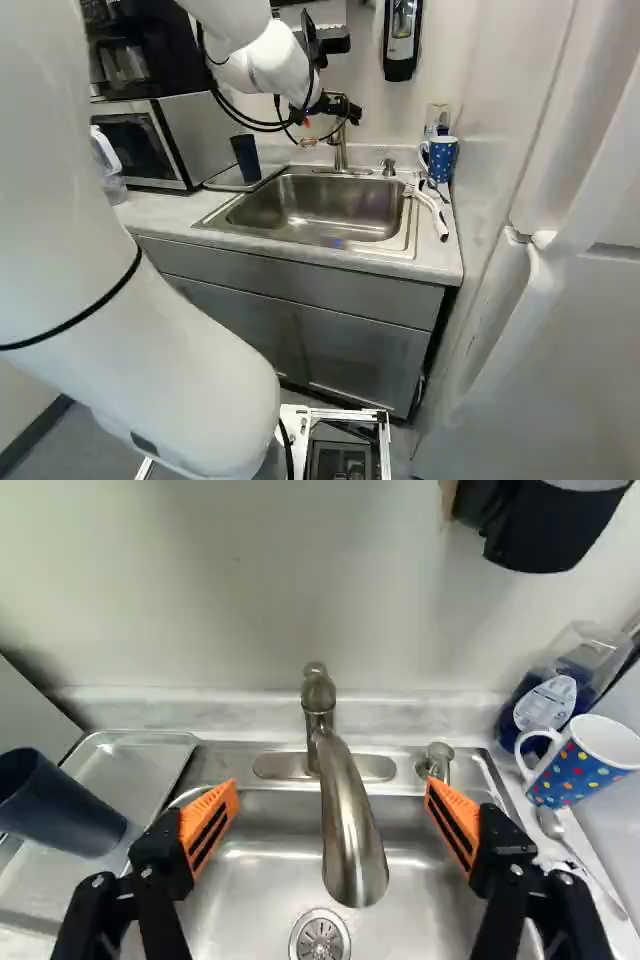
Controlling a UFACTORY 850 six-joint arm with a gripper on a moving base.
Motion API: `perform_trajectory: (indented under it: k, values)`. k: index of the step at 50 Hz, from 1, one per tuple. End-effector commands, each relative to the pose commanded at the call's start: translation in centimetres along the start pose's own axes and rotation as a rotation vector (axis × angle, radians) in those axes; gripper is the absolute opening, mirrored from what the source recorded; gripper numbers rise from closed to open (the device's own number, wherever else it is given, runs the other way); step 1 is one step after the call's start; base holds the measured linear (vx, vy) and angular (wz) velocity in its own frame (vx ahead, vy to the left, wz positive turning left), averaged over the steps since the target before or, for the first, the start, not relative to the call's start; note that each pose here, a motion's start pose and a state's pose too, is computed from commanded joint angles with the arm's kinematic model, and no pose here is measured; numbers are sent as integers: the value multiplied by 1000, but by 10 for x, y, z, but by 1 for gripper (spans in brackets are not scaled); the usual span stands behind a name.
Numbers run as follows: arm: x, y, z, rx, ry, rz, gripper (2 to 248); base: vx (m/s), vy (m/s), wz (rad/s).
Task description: Rinse the cup and place it in the tray
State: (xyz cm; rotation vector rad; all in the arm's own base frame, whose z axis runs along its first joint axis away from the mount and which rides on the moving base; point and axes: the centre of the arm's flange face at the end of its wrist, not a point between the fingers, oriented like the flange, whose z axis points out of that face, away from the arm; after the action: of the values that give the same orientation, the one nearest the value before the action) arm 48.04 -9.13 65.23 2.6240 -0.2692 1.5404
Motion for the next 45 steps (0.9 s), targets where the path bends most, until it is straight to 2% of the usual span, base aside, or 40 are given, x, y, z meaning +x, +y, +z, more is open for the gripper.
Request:
perform_trajectory:
  k: [11, 39, 45]
  values:
    - [-20, 6, -17, -13, -109, 7, 247, 0, 0, 0]
    - [-46, 7, -24, -20, -403, 8, 247, 0, 0, 0]
    - [-46, 7, -24, -20, -411, 8, 247, 0, 0, 0]
